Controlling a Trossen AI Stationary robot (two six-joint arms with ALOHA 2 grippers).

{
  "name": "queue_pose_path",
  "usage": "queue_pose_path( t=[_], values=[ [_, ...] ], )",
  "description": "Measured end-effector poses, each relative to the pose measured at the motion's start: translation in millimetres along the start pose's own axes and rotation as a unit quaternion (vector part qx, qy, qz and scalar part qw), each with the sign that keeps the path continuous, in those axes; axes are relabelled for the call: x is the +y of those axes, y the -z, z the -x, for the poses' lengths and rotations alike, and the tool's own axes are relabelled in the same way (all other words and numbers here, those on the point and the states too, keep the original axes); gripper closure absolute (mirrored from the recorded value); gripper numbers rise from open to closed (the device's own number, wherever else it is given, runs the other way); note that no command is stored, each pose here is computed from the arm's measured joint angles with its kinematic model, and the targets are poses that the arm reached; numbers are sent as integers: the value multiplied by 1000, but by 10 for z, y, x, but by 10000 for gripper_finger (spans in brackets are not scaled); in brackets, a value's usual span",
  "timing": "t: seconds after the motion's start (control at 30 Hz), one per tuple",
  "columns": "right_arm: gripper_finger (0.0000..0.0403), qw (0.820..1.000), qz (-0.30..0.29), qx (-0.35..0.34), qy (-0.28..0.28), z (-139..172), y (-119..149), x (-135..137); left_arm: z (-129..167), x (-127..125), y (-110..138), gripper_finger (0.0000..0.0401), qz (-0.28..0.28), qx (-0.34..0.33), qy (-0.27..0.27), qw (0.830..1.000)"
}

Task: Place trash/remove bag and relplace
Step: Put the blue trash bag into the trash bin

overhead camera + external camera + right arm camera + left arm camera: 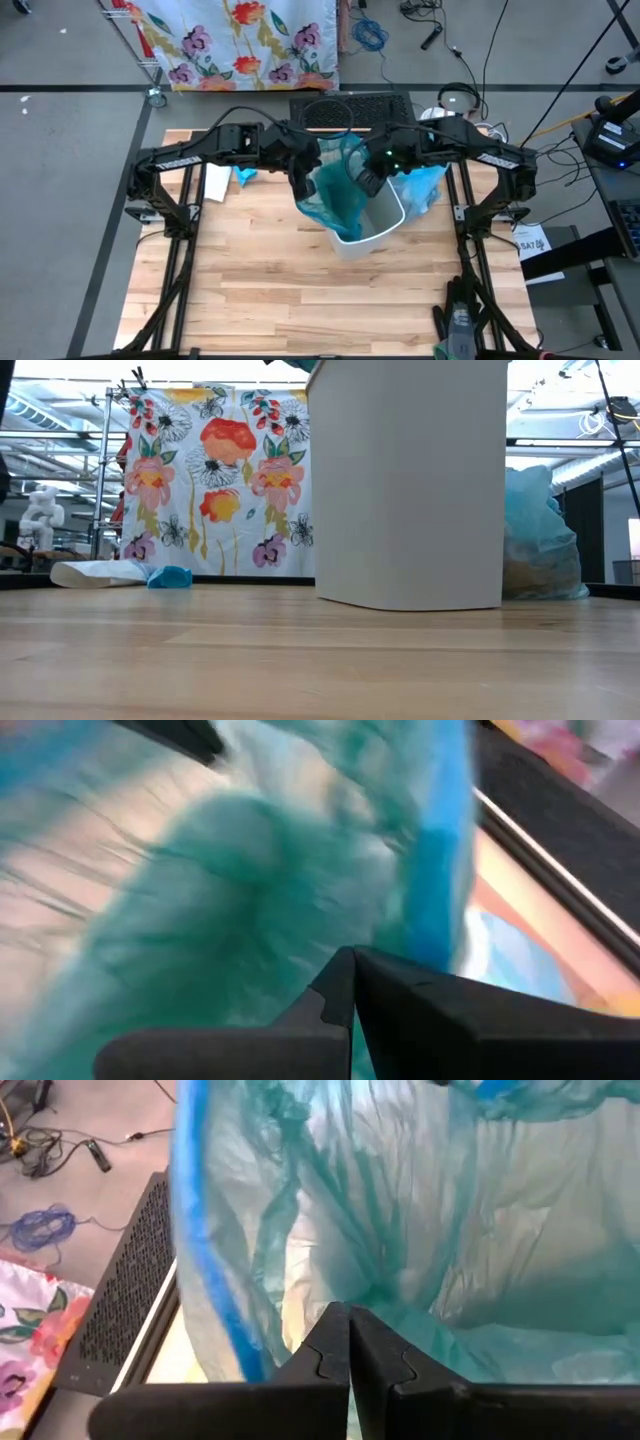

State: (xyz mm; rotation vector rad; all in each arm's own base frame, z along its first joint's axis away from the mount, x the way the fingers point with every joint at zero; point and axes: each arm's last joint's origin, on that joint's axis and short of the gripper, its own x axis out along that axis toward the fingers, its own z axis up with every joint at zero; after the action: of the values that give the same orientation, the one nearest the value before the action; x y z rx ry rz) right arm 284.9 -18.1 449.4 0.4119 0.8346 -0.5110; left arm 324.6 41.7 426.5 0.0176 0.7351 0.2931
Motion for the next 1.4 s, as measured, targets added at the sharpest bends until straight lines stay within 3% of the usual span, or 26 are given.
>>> queue_pose_path(
  t=[0.3, 0.53, 0.77, 1.1, 1.4],
  values=[
    [403, 997, -8, 17, 72, -118, -66, -216, 2, 2, 18, 401, 22, 9, -1, 1000],
    [403, 992, 10, 15, 126, -148, -172, -496, 15, -26, 150, 401, 59, 80, 38, 994],
    [403, 993, 3, 52, 103, -260, -205, -657, -45, -150, 179, 401, 74, 105, 54, 990],
    [403, 982, -4, 163, 90, -782, 33, -800, -307, -384, 217, 401, 90, 144, 59, 984],
    [403, 986, -12, 162, 35, -571, 120, -814, -417, -728, 238, 401, 98, 156, 104, 977]
  ],
)
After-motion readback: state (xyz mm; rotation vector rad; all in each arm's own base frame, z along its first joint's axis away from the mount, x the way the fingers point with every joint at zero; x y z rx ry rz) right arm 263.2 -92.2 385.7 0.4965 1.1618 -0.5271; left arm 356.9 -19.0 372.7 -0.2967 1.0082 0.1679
